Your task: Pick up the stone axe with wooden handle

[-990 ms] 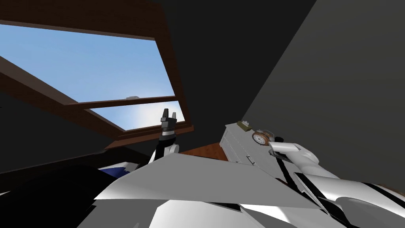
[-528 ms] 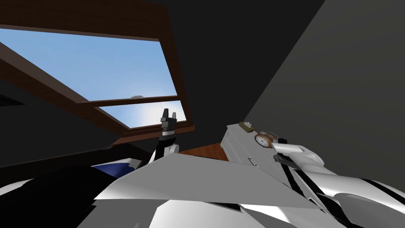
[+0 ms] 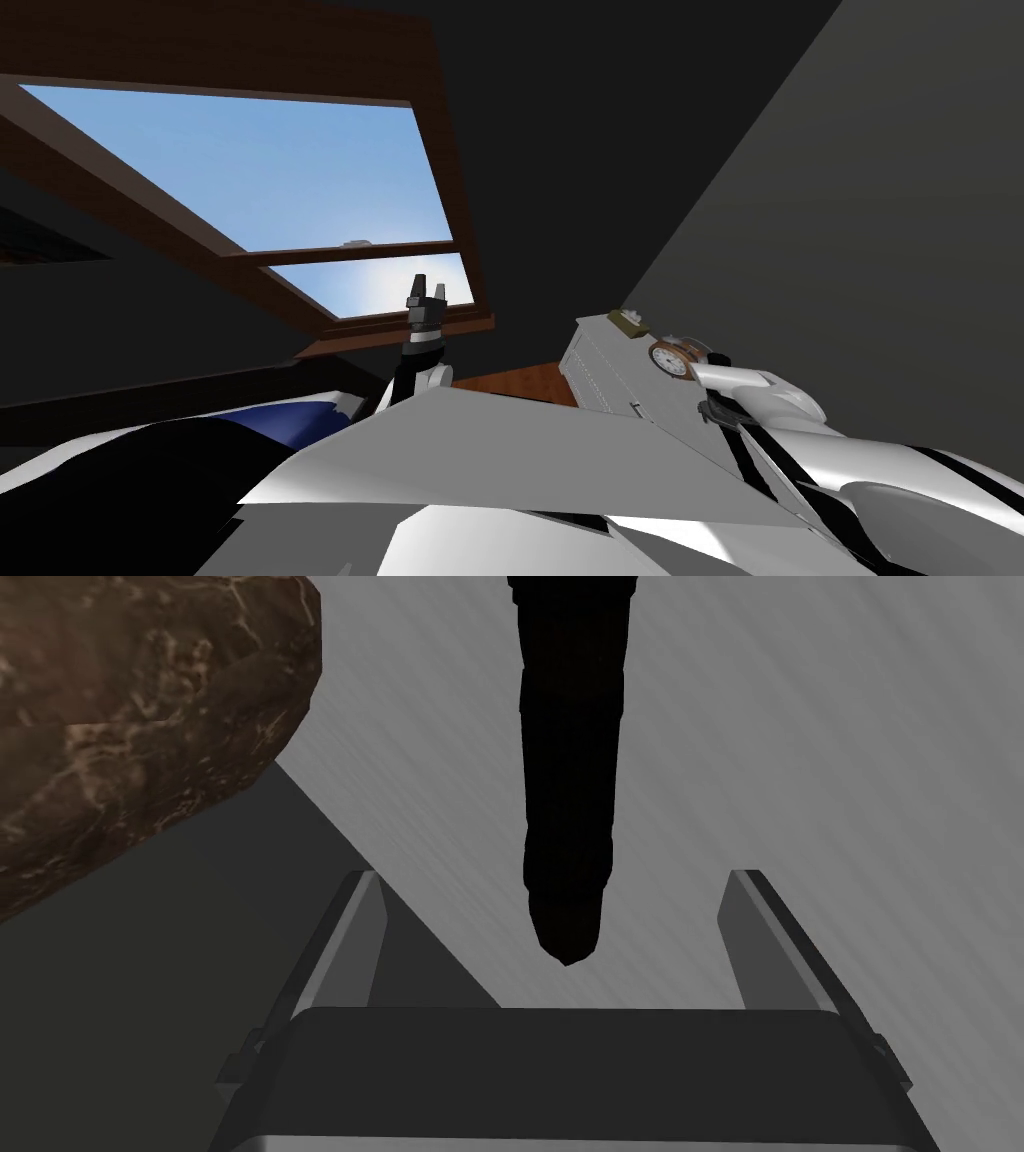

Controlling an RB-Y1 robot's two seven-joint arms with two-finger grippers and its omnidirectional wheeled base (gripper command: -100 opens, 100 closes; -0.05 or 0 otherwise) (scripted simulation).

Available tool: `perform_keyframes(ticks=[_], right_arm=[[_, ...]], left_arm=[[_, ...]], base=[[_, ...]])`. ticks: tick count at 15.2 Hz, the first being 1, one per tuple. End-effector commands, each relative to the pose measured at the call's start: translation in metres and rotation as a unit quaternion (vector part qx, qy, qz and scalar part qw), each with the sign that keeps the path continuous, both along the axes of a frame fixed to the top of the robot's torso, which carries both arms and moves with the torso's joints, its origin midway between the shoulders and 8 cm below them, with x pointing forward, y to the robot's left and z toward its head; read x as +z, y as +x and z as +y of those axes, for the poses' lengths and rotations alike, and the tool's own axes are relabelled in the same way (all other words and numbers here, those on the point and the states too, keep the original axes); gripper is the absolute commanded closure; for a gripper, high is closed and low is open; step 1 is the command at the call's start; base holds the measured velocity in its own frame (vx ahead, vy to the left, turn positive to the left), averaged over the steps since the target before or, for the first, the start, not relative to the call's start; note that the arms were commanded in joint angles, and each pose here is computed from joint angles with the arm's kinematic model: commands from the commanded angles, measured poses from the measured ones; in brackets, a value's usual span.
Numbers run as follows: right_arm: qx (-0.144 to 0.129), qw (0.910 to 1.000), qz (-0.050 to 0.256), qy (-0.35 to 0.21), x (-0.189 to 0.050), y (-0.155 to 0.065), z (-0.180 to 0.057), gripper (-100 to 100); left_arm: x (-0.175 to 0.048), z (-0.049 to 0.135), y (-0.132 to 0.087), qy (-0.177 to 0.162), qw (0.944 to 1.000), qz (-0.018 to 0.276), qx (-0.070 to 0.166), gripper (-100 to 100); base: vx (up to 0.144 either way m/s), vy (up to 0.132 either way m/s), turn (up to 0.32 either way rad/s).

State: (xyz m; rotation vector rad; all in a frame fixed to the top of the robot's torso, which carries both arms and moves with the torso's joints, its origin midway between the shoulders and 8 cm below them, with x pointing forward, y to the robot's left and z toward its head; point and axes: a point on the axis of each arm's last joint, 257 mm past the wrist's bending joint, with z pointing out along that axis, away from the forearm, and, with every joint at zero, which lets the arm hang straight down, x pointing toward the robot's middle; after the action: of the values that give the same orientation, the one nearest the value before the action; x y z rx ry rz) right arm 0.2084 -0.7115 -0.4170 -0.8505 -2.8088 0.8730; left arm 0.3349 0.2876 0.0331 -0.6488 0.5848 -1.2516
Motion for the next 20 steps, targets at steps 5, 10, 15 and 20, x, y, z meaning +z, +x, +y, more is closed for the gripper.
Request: perform_keyframes(ticks=[5,10,15,20], right_arm=[[-0.02,0.9985,0.042,0.028,-0.014,-0.034,0.014,-100],[-0.033,0.9983,0.041,0.026,-0.025,-0.04,0.022,-100],[-0.039,0.9982,0.039,0.026,-0.032,-0.04,0.028,-100],[-0.038,0.9982,0.038,0.025,-0.032,-0.04,0.028,100]], left_arm=[[0.0,0.0,0.0,0.0,1.0,0.0,0.0,0],[0.0,0.0,0.0,0.0,1.0,0.0,0.0,0],[0.0,0.0,0.0,0.0,1.0,0.0,0.0,0],[0.0,0.0,0.0,0.0,1.0,0.0,0.0,0]], base=[[-0.008,-0.014,0.04],[-0.038,-0.057,0.082],[-0.051,-0.063,0.058],[-0.002,-0.001,0.003]])
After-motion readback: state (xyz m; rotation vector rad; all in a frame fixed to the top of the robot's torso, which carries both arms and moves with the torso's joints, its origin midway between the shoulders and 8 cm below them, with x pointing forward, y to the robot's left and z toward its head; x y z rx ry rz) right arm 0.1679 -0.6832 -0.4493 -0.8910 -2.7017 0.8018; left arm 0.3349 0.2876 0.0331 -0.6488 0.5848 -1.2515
